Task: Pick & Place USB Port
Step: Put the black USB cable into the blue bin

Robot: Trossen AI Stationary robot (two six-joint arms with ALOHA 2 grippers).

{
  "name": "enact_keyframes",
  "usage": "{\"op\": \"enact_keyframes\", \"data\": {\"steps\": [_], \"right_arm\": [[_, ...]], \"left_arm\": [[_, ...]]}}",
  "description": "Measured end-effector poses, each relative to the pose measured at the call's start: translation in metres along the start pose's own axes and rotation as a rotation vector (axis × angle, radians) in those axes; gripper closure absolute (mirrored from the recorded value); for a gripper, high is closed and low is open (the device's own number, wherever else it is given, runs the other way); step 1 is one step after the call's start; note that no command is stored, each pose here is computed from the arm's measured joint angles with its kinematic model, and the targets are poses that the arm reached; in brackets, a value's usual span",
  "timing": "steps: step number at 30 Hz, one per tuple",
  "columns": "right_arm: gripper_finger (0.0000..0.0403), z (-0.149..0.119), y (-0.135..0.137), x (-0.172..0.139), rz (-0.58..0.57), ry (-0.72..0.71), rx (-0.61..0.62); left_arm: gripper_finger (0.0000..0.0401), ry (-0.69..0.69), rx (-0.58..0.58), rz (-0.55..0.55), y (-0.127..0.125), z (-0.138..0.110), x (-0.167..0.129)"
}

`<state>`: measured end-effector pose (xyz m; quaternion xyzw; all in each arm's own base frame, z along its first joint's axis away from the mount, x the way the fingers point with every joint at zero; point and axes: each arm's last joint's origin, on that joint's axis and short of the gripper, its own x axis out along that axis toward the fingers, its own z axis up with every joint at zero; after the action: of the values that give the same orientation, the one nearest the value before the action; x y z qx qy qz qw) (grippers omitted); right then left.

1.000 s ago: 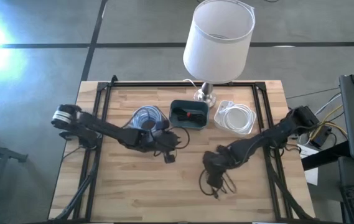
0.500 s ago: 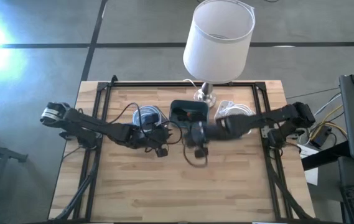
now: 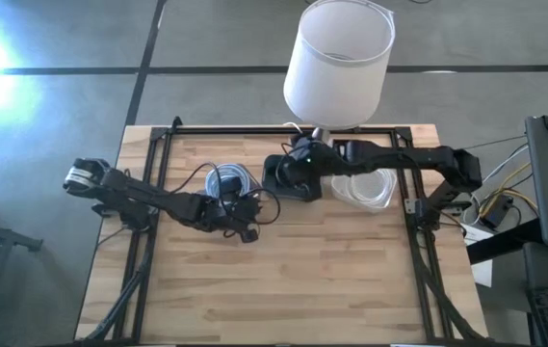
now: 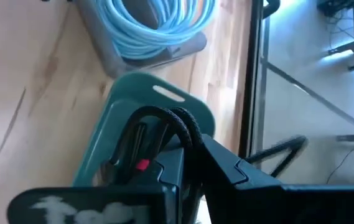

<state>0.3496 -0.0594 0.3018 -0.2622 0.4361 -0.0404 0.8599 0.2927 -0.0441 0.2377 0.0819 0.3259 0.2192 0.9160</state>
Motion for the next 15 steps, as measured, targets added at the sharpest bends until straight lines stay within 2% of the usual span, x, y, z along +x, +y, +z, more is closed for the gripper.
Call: {"op": "enact_keyframes", "data": {"steps": [8, 15], "right_arm": [[0.0370, -0.022, 0.004, 0.020, 0.025, 0.040, 0.014], [0.0369, -0.032, 0.015, 0.037, -0.007, -0.005, 0.018]], "left_arm": [[0.0328, 0.003, -0.030, 0.000, 0.000, -0.001, 0.000], [0.0328, 0.003, -0.058, 0.000, 0.000, -0.001, 0.000]]}}
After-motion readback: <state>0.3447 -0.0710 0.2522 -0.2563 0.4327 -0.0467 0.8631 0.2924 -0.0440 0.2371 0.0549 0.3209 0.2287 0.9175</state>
